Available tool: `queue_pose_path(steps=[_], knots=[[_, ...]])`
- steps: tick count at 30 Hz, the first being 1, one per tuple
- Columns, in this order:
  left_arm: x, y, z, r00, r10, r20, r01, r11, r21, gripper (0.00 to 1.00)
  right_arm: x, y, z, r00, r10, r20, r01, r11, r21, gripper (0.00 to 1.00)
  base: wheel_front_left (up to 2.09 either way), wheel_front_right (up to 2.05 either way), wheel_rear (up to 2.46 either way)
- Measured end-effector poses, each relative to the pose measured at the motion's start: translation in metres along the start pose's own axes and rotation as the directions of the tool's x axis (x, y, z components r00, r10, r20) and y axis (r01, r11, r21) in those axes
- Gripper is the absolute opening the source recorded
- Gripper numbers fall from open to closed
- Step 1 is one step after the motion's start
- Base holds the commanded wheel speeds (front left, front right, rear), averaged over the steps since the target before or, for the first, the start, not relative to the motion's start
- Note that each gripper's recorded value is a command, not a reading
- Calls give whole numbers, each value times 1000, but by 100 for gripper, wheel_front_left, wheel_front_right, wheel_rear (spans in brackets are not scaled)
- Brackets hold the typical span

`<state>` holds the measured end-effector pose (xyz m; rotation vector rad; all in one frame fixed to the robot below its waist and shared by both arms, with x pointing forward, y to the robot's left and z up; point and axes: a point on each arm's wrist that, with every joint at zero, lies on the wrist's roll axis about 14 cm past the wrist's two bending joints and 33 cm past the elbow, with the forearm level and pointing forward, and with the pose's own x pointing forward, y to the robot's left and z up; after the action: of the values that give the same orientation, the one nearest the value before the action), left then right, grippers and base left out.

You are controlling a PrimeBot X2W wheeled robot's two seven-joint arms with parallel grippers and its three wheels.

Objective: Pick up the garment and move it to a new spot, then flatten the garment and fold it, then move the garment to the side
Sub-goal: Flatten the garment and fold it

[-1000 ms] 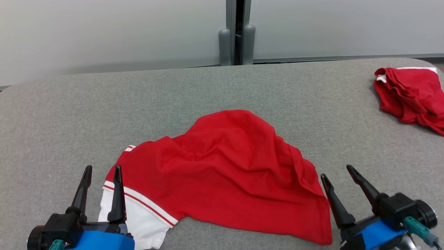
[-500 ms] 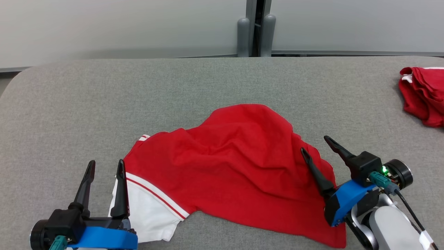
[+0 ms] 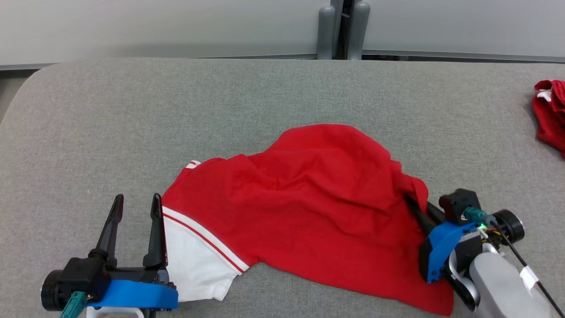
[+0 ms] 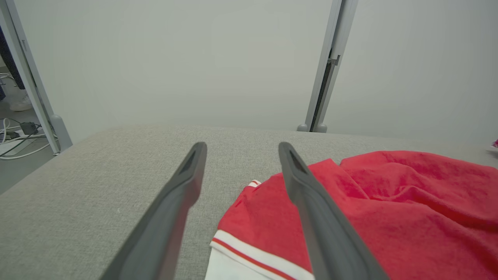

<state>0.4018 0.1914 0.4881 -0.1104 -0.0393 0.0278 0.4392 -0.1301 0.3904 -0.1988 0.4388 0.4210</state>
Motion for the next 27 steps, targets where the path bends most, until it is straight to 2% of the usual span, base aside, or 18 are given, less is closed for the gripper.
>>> queue_pose_path(steps=[7, 14, 15, 16, 17, 22, 27], knots=[[4, 0, 1, 1000, -2, 4, 2, 1000, 2, 100, 19, -38, 36, 994, -74, 84, 75, 997, -15, 0, 0, 0, 0], [5, 3, 3, 1000, 7, 9, -7, 1000, 3, 100, 37, -65, 54, 985, -134, 105, 137, 991, -16, 0, 0, 0, 0], [5, 3, 2, 1000, 8, 7, -8, 1000, -1, 100, 39, -66, 52, 986, -137, 92, 139, 990, -16, 17, 0, 0, 0], [5, 3, 2, 1000, 9, 6, -9, 1000, -2, 100, 40, -65, 50, 987, -137, 88, 139, 990, -15, 45, 0, 0, 0], [5, 3, 1, 1000, 8, 5, -8, 1000, -2, 100, 42, -65, 50, 985, -140, 97, 141, 990, -5, 100, 0, 0, 0], [7, 0, 2, 1000, 3, 7, -3, 1000, -6, 100, 41, -57, 52, 981, -140, 133, 138, 990, 23, 100, 0, 0, 0], [10, -6, 5, 1000, -16, 17, 16, 1000, -1, 100, 28, -65, 64, 966, -168, 194, 163, 986, 40, 100, 0, 0, 0]])
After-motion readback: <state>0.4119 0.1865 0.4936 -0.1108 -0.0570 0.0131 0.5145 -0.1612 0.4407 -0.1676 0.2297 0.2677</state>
